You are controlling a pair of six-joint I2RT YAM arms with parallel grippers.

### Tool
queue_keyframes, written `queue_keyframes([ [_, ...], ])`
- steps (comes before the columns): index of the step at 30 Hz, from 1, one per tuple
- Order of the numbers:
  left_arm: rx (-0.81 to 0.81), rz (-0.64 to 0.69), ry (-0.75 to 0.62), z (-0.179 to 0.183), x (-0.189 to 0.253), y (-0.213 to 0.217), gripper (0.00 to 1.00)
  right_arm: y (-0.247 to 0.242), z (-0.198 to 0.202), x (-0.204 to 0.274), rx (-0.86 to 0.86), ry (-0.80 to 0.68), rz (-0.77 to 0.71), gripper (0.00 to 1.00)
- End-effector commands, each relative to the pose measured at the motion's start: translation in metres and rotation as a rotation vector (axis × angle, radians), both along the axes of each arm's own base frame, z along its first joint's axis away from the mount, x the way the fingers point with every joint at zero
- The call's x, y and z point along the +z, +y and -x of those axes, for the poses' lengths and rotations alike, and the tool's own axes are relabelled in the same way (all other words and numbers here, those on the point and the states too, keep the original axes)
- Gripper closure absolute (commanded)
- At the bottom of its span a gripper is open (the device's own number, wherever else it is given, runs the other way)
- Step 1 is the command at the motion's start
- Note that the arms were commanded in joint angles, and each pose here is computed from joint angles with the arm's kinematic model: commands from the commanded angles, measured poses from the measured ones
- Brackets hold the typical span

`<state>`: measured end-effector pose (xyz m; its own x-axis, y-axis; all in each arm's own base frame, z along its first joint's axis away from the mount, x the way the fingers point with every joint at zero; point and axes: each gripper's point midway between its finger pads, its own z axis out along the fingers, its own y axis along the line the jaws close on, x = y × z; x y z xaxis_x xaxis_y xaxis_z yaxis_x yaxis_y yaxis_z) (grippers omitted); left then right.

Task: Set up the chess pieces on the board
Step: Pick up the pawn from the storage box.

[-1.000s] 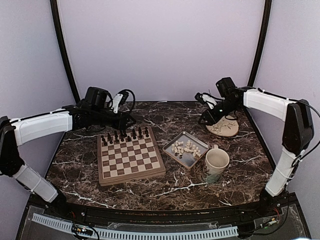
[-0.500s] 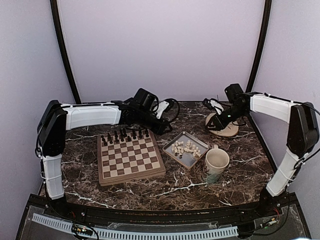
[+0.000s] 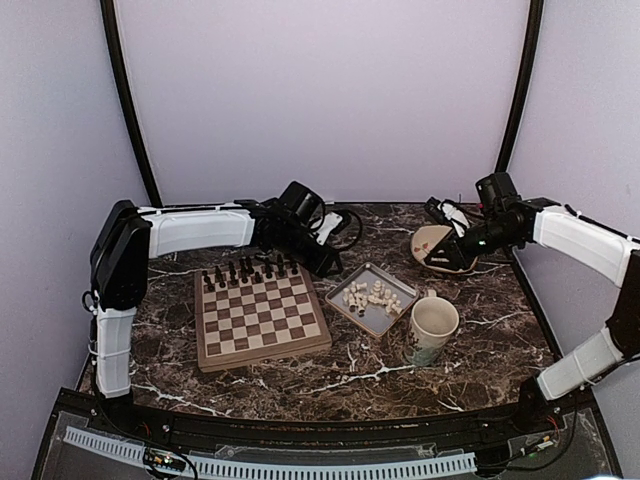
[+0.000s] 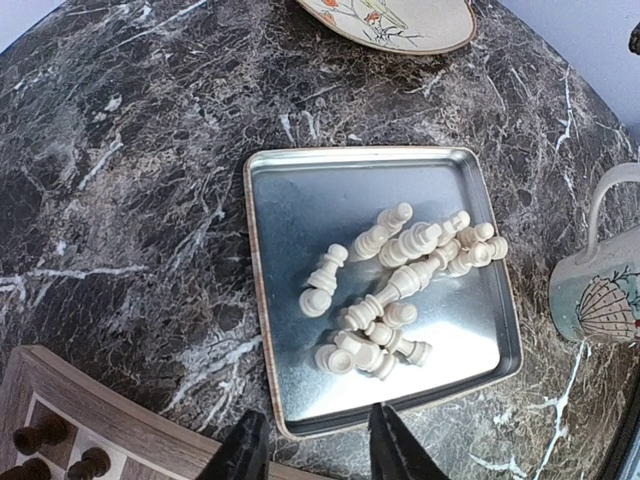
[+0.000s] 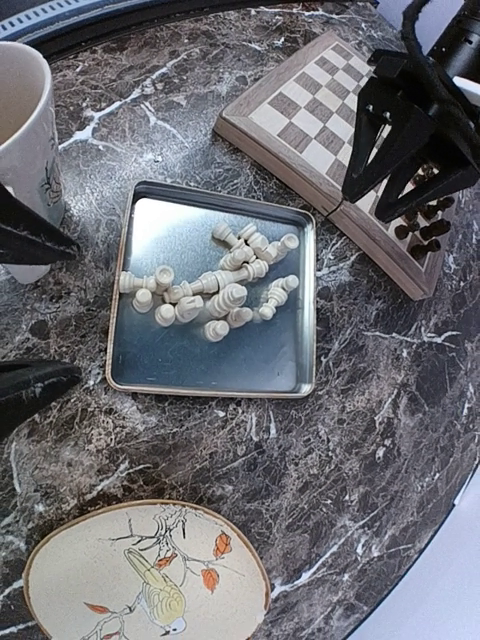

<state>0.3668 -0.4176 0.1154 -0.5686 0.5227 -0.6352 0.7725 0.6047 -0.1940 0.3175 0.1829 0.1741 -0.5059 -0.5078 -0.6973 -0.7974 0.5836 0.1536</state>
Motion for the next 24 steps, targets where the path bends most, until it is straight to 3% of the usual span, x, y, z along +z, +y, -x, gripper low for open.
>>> queue_keyframes([
  [1, 0.008, -0.020, -0.015, 0.004, 0.021, 0.006, 0.64, -0.003, 0.004, 0.023, 0.008, -0.101, -0.033, 0.66],
  [10, 0.055, -0.013, 0.008, 0.011, 0.023, 0.016, 0.63, -0.004, 0.019, 0.024, 0.016, -0.142, -0.099, 0.64],
  [17, 0.119, -0.045, -0.060, -0.004, 0.033, 0.025, 0.61, 0.000, 0.021, 0.022, 0.013, -0.150, -0.144, 0.64],
  [24, 0.019, -0.023, -0.031, -0.005, 0.015, 0.001, 0.59, -0.005, 0.013, 0.019, -0.042, -0.182, -0.138, 0.64],
])
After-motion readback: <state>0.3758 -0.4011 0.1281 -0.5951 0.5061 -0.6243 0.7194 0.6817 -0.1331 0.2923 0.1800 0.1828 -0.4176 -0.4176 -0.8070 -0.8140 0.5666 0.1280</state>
